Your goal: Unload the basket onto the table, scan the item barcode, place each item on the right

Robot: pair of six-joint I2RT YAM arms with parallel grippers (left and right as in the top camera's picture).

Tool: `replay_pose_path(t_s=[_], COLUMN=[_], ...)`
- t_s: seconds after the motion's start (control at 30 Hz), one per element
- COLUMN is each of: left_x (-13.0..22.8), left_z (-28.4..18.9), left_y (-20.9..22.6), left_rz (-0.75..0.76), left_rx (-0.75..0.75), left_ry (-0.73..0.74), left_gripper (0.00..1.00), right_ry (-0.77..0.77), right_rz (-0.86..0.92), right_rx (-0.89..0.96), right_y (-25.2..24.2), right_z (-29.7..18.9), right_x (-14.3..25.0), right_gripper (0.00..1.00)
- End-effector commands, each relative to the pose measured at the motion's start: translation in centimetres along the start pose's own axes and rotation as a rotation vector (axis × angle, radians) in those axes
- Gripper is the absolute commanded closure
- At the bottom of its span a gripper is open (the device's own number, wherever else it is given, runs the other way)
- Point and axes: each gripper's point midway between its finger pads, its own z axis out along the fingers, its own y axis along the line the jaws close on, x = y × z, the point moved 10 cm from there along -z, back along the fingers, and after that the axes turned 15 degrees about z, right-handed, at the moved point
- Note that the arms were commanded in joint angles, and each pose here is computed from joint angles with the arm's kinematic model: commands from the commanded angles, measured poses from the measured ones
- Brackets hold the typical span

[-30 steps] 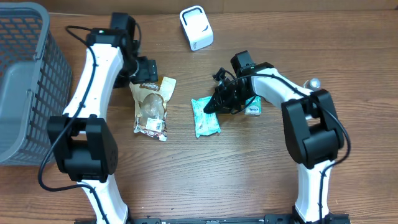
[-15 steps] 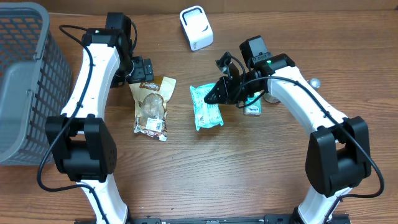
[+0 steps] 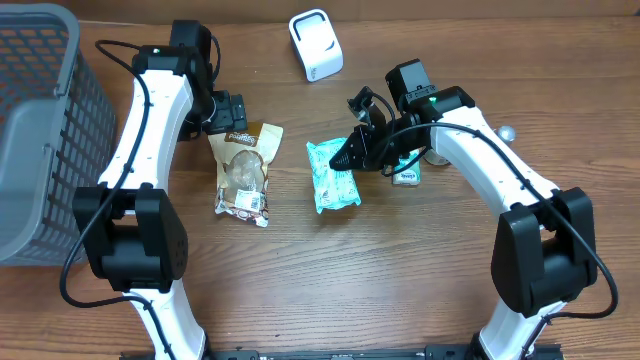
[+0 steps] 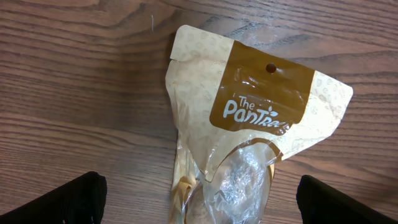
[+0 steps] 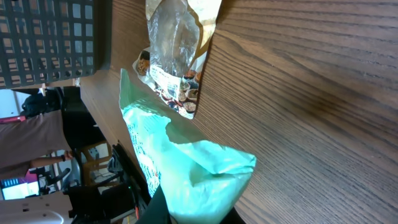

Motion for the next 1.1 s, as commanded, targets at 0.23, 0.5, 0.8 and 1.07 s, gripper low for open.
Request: replay_pose_path(t_s=[0.23, 0.5, 0.8, 1.07], left_x=[-0.2, -0.2, -0.2, -0.2], left_z=[-0.3, -0.3, -0.3, -0.3], left_y=[0.0, 0.0, 0.0, 0.0], left_rz=[0.017, 0.017, 0.017, 0.017], left_rx=[-0.012, -0.012, -0.012, -0.012], left_ry=[-0.011, -0.011, -0.011, -0.012], left_gripper=[0.0, 0.01, 0.0, 0.0], right_ry=[-0.049, -0.056, -0.077, -0.059], right_rz=[-0.024, -0.015, -0.037, 0.0], right_rx=[0.081, 0.118, 0.109, 0.058], right_y=[-0.1, -0.4, -0.2, 0.2], right_z=[-0.4, -0.4, -0.4, -0.3], right_x=[-0.2, -0.2, -0.5, -0.4], right_gripper=[0.96, 0.96, 0.96, 0.96])
